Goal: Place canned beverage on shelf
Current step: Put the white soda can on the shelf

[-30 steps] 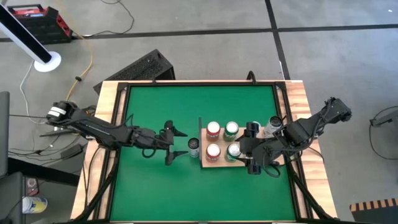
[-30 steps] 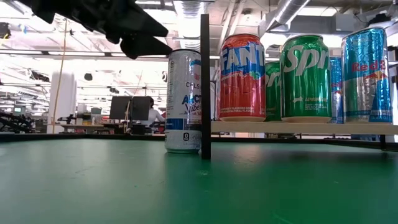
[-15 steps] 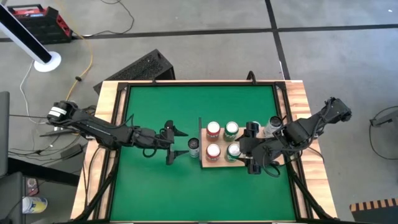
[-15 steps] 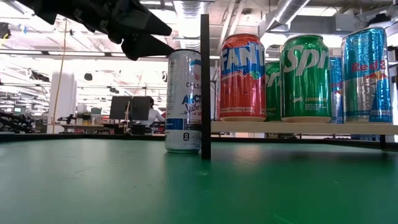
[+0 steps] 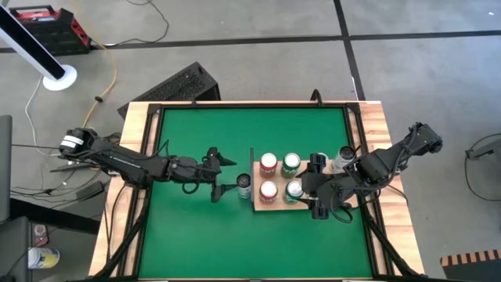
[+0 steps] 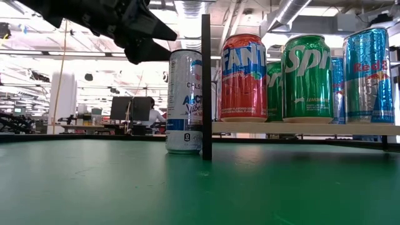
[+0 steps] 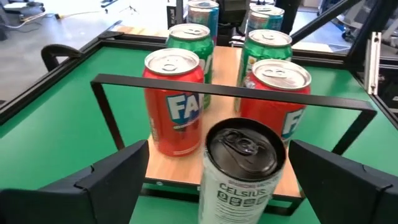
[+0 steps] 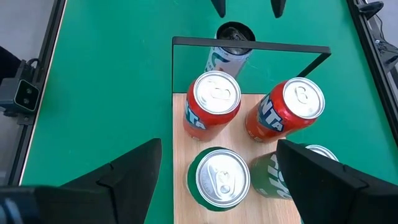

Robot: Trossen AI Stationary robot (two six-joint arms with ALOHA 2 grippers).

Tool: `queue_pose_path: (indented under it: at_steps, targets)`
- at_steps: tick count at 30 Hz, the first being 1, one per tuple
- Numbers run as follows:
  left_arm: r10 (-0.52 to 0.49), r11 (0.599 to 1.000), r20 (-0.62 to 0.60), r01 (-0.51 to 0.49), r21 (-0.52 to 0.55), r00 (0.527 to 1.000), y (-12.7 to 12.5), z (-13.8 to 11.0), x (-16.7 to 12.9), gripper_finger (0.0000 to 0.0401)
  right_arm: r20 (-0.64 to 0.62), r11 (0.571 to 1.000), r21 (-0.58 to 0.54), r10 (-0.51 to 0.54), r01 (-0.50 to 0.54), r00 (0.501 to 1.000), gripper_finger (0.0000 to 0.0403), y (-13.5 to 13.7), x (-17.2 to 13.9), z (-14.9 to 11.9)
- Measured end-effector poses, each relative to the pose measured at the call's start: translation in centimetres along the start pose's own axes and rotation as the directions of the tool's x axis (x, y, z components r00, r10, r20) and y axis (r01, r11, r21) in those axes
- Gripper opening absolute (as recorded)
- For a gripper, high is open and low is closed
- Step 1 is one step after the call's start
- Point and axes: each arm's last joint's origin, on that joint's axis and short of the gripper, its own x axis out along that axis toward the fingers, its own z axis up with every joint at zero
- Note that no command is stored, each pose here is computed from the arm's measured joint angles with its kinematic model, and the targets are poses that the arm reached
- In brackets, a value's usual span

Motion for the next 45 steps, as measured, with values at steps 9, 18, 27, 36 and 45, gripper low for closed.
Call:
queue_pose_path:
  at_steps: [9,18,27,36,45]
  targets:
    - [-0.043,0.998,-0.022,0.043,0.043,0.999,-0.2,-0.5,0.5,0.0380,-0.032,1.000,-0.015,-0.011,0.010,0.999,0.0340,-0.1,0.0,-0.3]
    - [-0.067,0.996,-0.025,0.069,0.062,0.997,-0.8,-2.5,2.8,0.0380,-0.030,1.000,-0.018,-0.010,0.010,1.000,0.0340,-0.1,0.0,-0.3]
    - [-0.071,0.996,0.010,0.070,0.063,0.997,-1.1,-3.7,4.2,0.0380,-0.031,1.000,-0.022,-0.010,0.010,0.999,0.0340,-0.1,0.0,-0.3]
    - [-0.071,0.996,0.023,0.069,0.063,0.997,-1.1,-3.8,4.4,0.0355,-0.030,1.000,-0.021,-0.010,0.009,0.999,0.0340,-0.1,0.0,-0.3]
    - [-0.077,0.995,0.022,0.076,0.061,0.997,-1.1,-3.5,4.2,0.0237,-0.030,1.000,-0.010,-0.009,0.009,1.000,0.0340,-0.1,0.0,-0.3]
